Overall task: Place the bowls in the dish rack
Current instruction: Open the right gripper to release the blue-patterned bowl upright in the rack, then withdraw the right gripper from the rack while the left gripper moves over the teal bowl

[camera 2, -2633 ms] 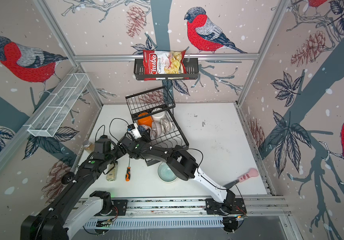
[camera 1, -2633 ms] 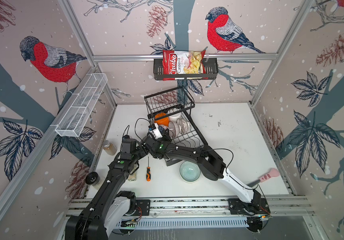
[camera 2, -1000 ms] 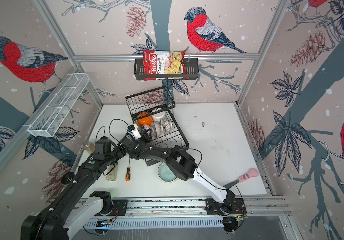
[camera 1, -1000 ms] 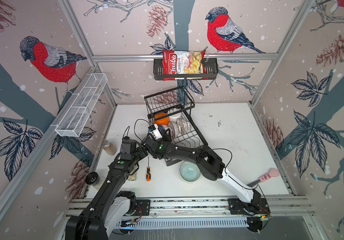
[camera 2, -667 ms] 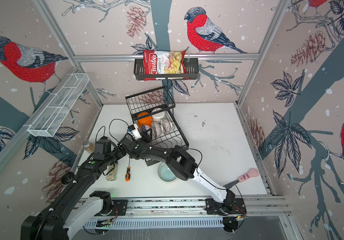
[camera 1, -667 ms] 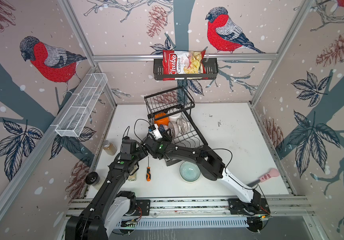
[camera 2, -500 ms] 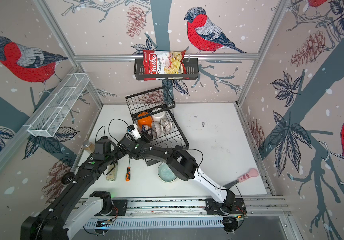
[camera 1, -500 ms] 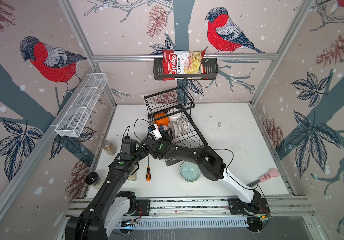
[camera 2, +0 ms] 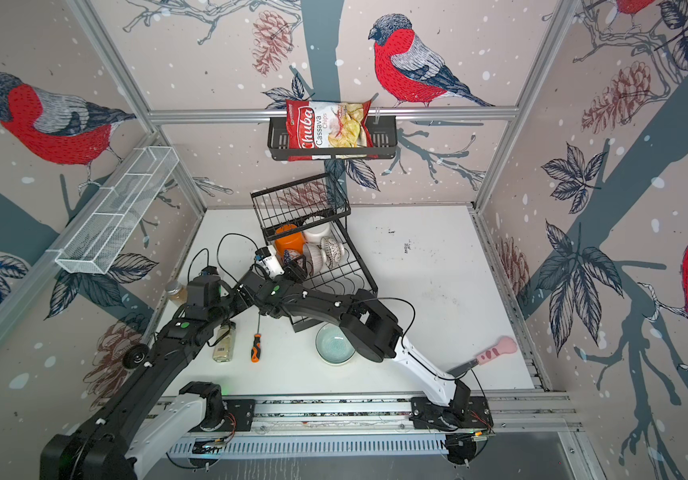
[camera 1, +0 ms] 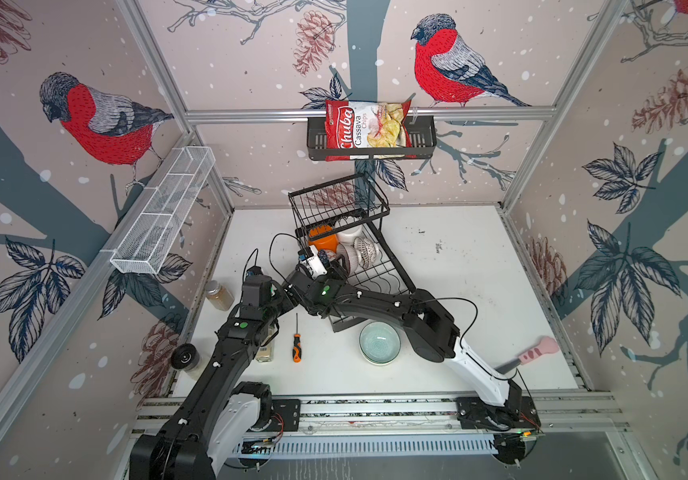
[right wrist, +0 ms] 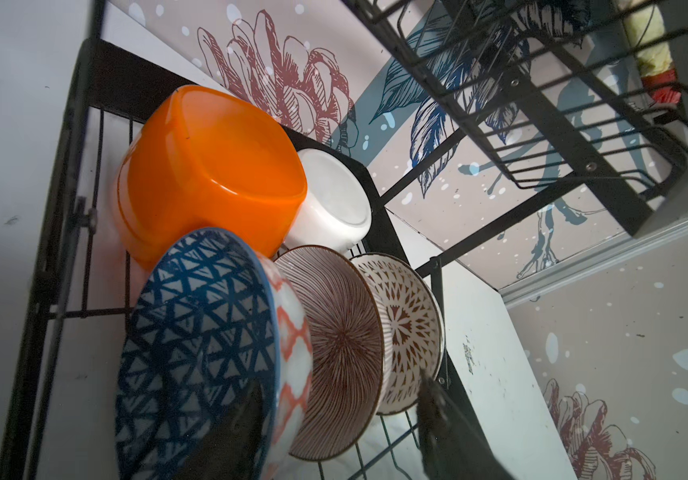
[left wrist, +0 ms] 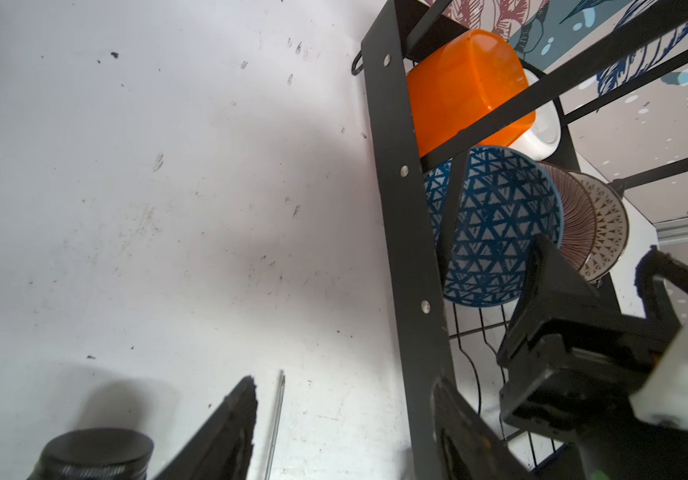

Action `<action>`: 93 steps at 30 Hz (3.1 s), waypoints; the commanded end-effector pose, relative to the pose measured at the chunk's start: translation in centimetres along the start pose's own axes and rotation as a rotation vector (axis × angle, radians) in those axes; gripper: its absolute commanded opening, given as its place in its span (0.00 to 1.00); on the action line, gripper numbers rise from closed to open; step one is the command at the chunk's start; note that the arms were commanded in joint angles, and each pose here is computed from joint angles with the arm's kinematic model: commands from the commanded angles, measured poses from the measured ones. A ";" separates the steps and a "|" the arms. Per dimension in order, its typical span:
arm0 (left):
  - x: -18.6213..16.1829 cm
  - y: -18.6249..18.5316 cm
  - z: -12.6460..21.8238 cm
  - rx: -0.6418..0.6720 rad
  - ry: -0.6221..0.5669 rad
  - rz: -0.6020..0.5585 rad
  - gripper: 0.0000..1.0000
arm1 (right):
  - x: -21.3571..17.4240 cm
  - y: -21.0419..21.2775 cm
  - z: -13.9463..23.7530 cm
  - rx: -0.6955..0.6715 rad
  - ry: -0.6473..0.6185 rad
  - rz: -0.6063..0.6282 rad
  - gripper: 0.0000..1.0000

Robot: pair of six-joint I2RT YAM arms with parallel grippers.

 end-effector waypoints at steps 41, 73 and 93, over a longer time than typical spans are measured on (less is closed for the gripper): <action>0.8 -4.5 1.3 -0.193 0.008 -0.076 0.74 | 2.3 -6.6 3.6 0.541 0.123 -0.370 0.73; -10.0 -15.6 3.0 -0.114 0.327 -0.461 0.65 | -12.5 -20.4 1.3 0.503 0.427 -0.557 0.73; -15.8 -16.8 2.5 0.037 0.519 -0.637 0.58 | -15.0 -22.3 0.3 0.515 0.426 -0.620 0.72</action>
Point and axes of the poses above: each gripper's point midway between its finger pads, its own z axis back along the fingers, its own y axis along the line the jaws close on, x = y × z, the point moved 2 cm from there along z, back along the fingers, and after that the axes turned 5 degrees about -z, right-handed, at the moved point
